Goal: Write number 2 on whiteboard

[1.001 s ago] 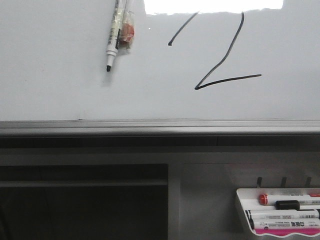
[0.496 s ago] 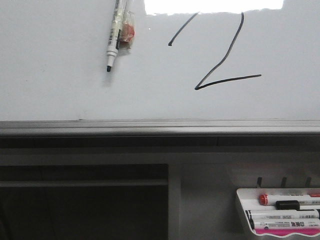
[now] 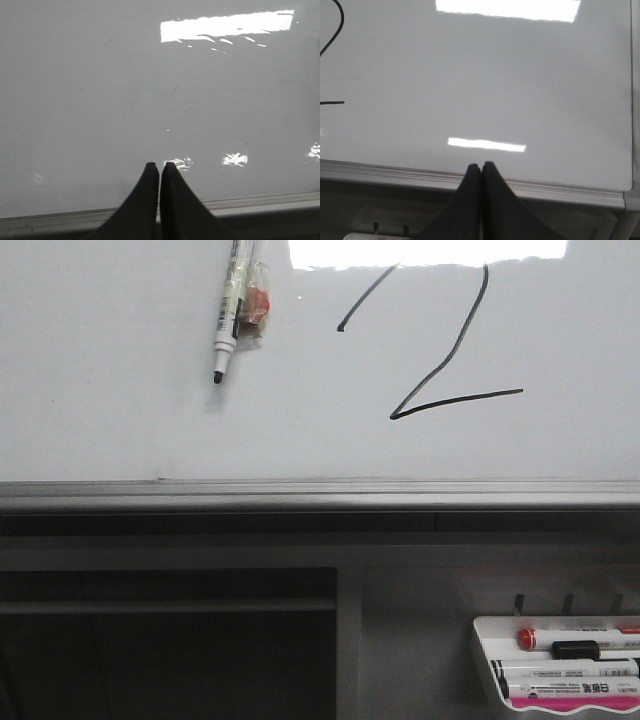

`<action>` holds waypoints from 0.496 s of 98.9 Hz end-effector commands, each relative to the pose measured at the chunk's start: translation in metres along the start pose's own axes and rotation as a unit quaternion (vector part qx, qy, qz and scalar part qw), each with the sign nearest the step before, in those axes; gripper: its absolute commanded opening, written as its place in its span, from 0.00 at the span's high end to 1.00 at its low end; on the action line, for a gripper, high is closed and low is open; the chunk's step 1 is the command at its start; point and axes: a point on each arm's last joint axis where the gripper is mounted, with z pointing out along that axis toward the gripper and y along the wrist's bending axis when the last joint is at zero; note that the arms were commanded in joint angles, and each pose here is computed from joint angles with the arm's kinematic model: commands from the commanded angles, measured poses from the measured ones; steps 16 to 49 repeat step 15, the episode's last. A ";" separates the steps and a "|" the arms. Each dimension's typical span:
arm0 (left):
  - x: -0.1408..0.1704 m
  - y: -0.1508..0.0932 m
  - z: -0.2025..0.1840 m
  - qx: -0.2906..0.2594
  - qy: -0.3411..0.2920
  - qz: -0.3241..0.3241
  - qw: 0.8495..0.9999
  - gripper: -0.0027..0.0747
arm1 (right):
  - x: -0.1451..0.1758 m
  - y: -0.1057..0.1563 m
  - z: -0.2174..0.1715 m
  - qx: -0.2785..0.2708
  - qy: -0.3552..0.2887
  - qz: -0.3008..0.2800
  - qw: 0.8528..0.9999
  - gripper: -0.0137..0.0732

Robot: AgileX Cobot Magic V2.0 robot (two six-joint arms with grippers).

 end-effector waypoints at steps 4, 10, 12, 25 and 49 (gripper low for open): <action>-0.004 0.001 -0.002 -0.004 -0.045 -0.007 0.999 0.99 | 0.000 0.000 0.000 0.010 -0.037 -0.002 0.999 0.93; -0.004 0.001 -0.002 -0.004 -0.045 -0.007 0.999 0.99 | 0.000 0.000 0.000 0.010 -0.037 -0.002 0.999 0.93; -0.004 0.001 -0.002 -0.004 -0.045 -0.007 0.999 0.99 | 0.000 0.000 0.000 0.010 -0.037 -0.002 0.999 0.93; -0.004 0.001 -0.002 -0.004 -0.045 -0.007 0.999 0.99 | 0.000 0.000 0.000 0.010 -0.037 -0.002 0.999 0.93; -0.004 0.001 -0.002 -0.004 -0.045 -0.007 0.999 0.99 | 0.000 0.000 0.000 0.010 -0.037 -0.002 0.999 0.93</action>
